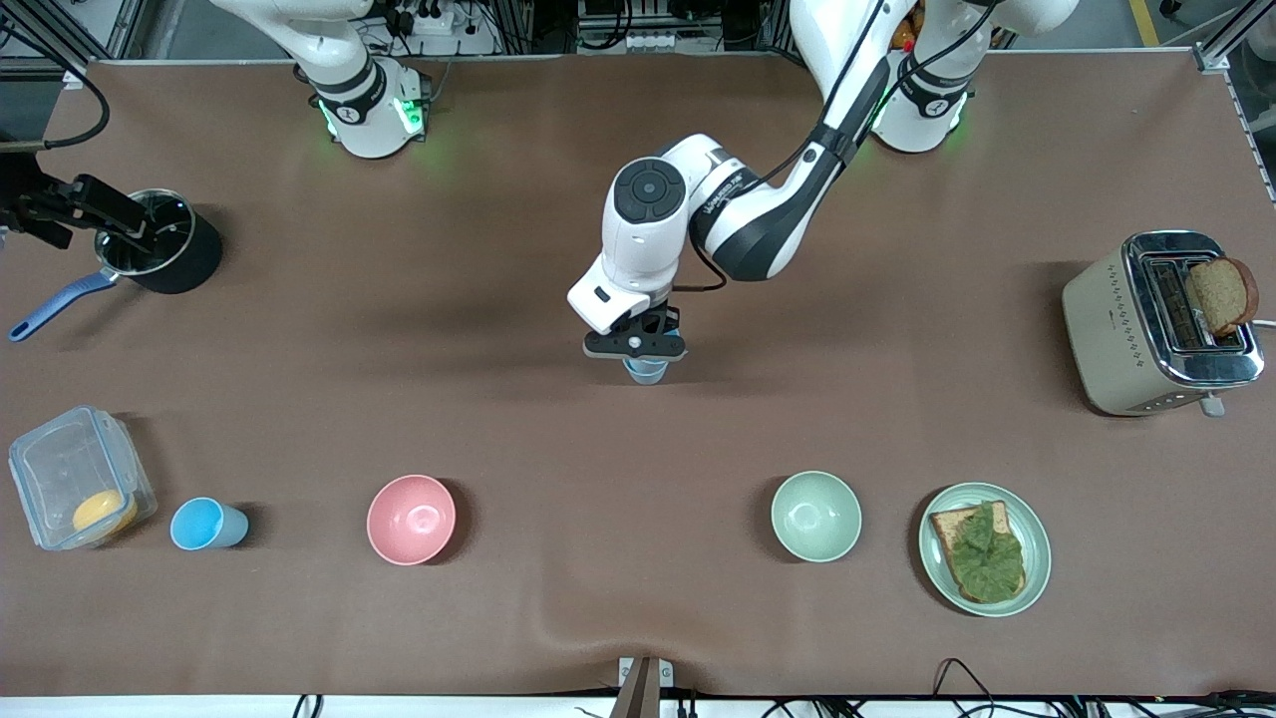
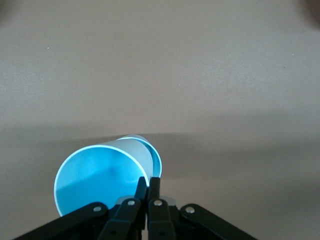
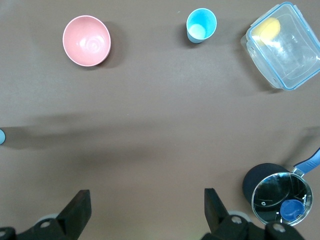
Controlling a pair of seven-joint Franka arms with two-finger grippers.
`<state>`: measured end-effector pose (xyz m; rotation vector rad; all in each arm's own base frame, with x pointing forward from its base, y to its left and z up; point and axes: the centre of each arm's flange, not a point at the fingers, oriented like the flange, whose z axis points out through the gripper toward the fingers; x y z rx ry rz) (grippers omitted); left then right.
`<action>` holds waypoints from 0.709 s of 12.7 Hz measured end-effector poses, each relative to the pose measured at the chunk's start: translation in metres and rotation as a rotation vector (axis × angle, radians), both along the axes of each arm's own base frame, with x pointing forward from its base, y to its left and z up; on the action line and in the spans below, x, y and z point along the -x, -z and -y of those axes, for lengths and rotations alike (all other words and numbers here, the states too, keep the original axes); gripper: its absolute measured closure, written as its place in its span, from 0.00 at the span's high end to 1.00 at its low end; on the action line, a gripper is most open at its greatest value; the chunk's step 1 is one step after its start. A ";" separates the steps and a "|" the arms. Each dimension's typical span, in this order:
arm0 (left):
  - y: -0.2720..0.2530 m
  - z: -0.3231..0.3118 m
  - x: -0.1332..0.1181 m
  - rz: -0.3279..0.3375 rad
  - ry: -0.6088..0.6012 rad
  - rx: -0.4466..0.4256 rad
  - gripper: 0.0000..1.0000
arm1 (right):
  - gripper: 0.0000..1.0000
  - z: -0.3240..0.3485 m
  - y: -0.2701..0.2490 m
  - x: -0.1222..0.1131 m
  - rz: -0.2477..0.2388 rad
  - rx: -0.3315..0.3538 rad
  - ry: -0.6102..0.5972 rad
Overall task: Stack blue cups with both arms
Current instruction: 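Lower the cup into the placed cup and open the left gripper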
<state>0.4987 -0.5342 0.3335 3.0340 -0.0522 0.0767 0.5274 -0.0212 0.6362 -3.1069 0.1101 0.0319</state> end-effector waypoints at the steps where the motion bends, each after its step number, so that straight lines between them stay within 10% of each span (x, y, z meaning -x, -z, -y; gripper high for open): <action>1: -0.001 0.001 0.000 0.002 -0.003 0.002 0.02 | 1.00 0.000 0.000 0.000 0.000 0.000 0.000; 9: -0.026 -0.022 -0.026 0.044 -0.053 0.009 0.69 | 1.00 0.000 0.000 -0.001 0.004 0.000 0.002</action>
